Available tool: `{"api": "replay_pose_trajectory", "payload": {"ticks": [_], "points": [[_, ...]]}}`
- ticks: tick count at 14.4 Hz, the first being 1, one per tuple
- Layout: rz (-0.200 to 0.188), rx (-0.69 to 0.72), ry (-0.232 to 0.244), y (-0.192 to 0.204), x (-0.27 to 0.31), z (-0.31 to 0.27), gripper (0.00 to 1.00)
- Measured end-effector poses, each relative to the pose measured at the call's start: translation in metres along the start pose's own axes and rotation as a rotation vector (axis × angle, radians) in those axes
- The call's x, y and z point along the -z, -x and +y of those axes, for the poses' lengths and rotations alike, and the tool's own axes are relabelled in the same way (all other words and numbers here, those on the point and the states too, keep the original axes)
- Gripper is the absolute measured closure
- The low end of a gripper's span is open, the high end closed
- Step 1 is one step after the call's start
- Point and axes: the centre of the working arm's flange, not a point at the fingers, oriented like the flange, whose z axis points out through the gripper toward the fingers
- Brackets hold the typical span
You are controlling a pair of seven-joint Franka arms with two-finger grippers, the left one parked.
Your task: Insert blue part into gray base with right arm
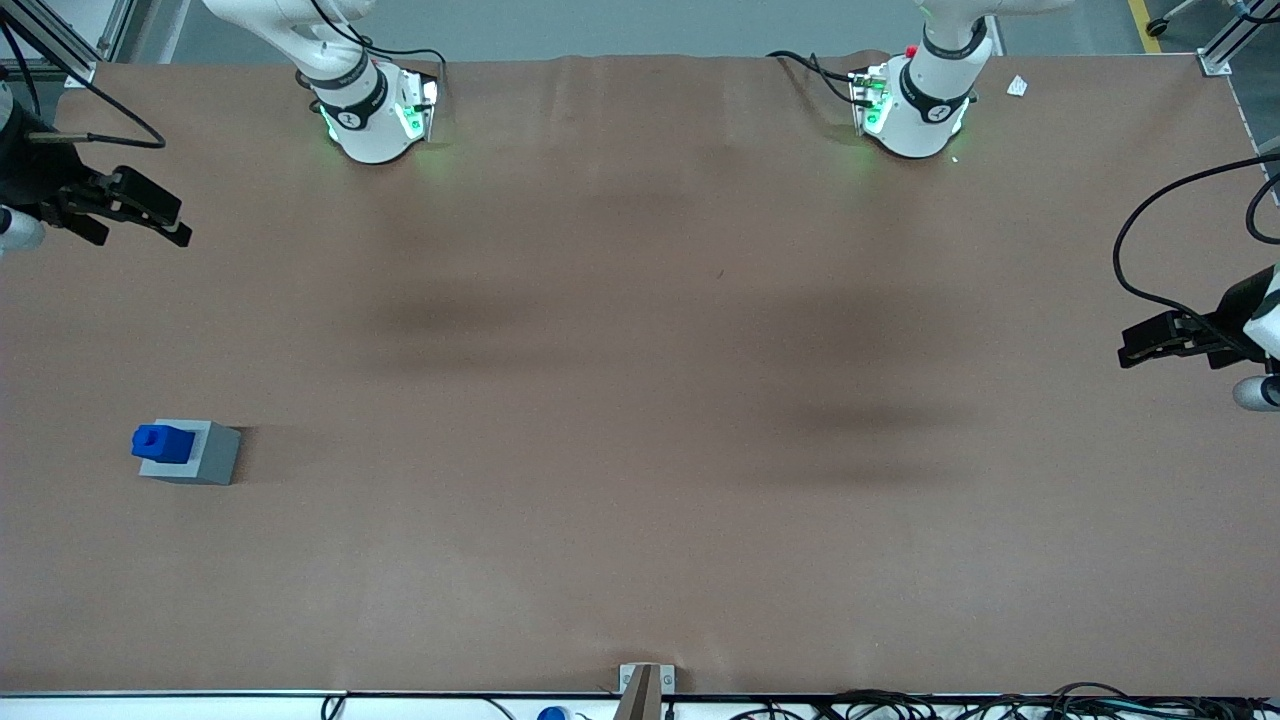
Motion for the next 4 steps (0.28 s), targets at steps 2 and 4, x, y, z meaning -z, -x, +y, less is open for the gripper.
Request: {"api": "replay_pose_trajectory", "payload": {"ticks": [2,4], "points": [[0.002,0.0,0.0,-0.0001,0.0008,0.0001,0.0],[0.01,0.0,0.0,-0.0002,0.0046,0.0,0.0]]}}
